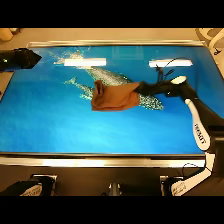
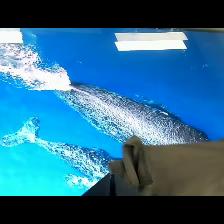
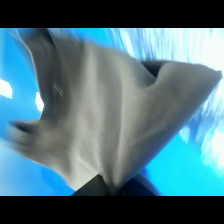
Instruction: Fold the shirts.
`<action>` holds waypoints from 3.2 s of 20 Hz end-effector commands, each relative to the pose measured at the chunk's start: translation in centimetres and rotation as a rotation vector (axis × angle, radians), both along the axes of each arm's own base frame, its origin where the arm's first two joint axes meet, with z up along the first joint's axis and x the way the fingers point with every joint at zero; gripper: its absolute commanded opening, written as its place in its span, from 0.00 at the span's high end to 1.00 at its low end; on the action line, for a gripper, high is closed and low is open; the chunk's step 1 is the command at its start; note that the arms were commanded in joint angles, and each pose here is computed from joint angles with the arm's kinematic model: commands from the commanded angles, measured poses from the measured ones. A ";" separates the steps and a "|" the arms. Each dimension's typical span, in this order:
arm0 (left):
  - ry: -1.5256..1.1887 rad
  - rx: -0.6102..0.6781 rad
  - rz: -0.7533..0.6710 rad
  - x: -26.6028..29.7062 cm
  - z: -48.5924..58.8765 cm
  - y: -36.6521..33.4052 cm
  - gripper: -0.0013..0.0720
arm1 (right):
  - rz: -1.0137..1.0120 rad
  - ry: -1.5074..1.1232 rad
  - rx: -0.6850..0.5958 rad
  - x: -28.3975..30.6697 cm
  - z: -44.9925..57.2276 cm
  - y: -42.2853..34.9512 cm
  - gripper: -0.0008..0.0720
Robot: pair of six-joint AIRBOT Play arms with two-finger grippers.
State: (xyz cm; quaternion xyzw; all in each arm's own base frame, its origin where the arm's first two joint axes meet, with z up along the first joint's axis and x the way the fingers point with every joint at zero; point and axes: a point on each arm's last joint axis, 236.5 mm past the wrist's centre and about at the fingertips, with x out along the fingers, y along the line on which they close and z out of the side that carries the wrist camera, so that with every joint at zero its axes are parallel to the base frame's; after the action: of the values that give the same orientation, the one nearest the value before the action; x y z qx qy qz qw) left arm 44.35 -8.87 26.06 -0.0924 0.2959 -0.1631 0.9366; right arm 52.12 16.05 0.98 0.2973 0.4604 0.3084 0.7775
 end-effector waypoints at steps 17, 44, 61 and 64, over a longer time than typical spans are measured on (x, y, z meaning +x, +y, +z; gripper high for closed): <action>0.037 0.007 -0.015 -0.5 -0.8 -0.2 0.95 | -0.455 0.375 -0.460 -20.3 1.1 -43.9 0.96; 0.063 0.015 -0.029 -1.1 -1.2 -0.3 0.95 | -0.705 0.922 -0.520 -36.8 -10.3 -35.7 0.87; 0.069 0.351 0.107 3.3 -5.1 2.0 0.96 | -0.519 -0.340 -1.398 -10.8 23.1 -41.6 0.07; 0.374 0.443 0.140 2.6 -14.6 2.1 0.73 | -0.104 -0.417 -1.300 -4.6 17.6 -25.8 0.07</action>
State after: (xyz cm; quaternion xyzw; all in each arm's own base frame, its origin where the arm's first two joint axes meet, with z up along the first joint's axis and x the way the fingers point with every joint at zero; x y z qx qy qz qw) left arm 47.37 -8.44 17.77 0.0251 0.3914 -0.0811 0.9163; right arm 41.94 -21.93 18.63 -0.1822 0.4082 -0.1547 0.8810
